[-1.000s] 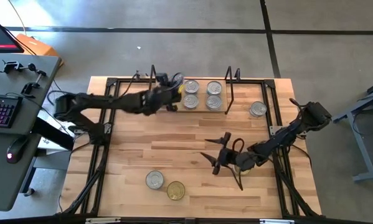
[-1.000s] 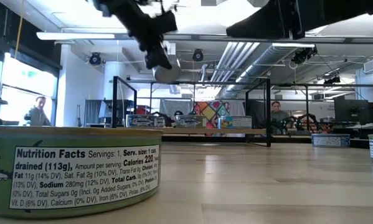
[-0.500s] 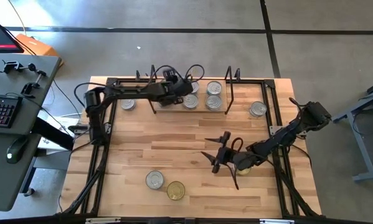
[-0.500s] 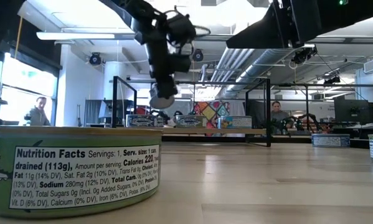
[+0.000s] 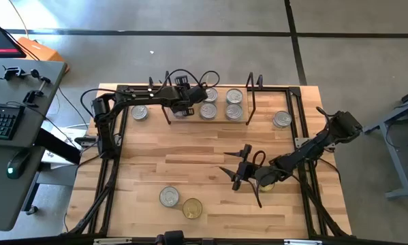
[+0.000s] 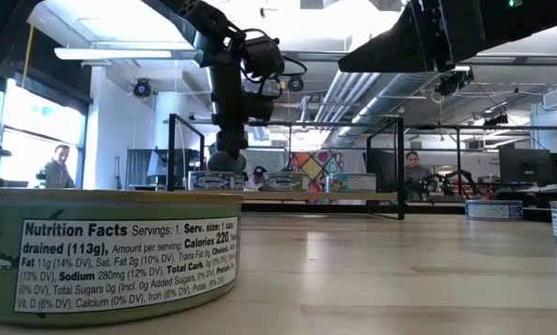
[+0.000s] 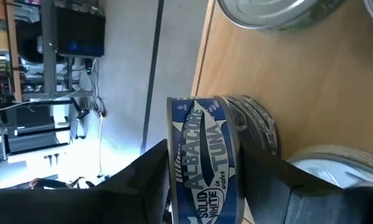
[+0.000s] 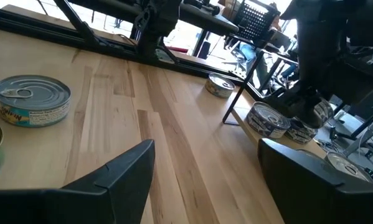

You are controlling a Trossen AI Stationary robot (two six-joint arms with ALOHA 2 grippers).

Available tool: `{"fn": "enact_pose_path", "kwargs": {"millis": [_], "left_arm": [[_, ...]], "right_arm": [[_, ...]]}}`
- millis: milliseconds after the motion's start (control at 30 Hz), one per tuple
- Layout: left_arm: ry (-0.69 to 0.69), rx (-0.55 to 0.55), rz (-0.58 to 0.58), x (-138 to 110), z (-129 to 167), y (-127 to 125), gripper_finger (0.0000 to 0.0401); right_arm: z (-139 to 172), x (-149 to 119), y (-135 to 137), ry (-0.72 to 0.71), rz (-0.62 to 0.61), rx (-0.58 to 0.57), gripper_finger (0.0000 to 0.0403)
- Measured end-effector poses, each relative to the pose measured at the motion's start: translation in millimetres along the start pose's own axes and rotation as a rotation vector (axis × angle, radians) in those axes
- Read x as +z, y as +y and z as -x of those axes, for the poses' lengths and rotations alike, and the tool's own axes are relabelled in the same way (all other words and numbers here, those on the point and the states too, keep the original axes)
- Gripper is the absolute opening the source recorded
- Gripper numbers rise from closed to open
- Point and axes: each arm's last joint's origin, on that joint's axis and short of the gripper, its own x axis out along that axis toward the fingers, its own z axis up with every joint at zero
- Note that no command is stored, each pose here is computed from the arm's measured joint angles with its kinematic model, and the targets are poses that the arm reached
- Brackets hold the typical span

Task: Stack canned seafood by type on shelf
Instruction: Stack the blue tuna can on top of the other blue tuna can on the shelf, then stack the green tuna can on top of the other green tuna can on the shelf

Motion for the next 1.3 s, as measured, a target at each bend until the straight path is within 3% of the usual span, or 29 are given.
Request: {"fn": "enact_pose_path", "kwargs": {"millis": [267, 567, 867, 1067, 1167, 1300], "left_arm": [[-0.019, -0.097, 0.006, -1, 0, -3, 0.0185], [0.014, -0.093, 0.025, -6, -7, 3, 0.0251], [0.004, -0.084, 0.036, -6, -2, 6, 0.0261], [-0.194, -0.13, 0.14, 3, 57, 19, 0.0262], [-0.393, -0.286, 0.192, 3, 99, 21, 0.0262], [-0.619, -0.478, 0.195, -9, 150, 1, 0.0257]], "right_arm": [[0, 0, 0, -0.001, -0.001, 0.007, 0.0277], [0, 0, 0, -0.001, 0.0, 0.009, 0.0277], [0, 0, 0, -0.001, 0.0, 0.011, 0.0277], [0, 0, 1, -0.004, -0.016, 0.04, 0.0277], [0, -1, 4, -0.002, -0.019, 0.138, 0.0277], [1, -11, 6, 0.023, -0.011, 0.257, 0.0277]]}}
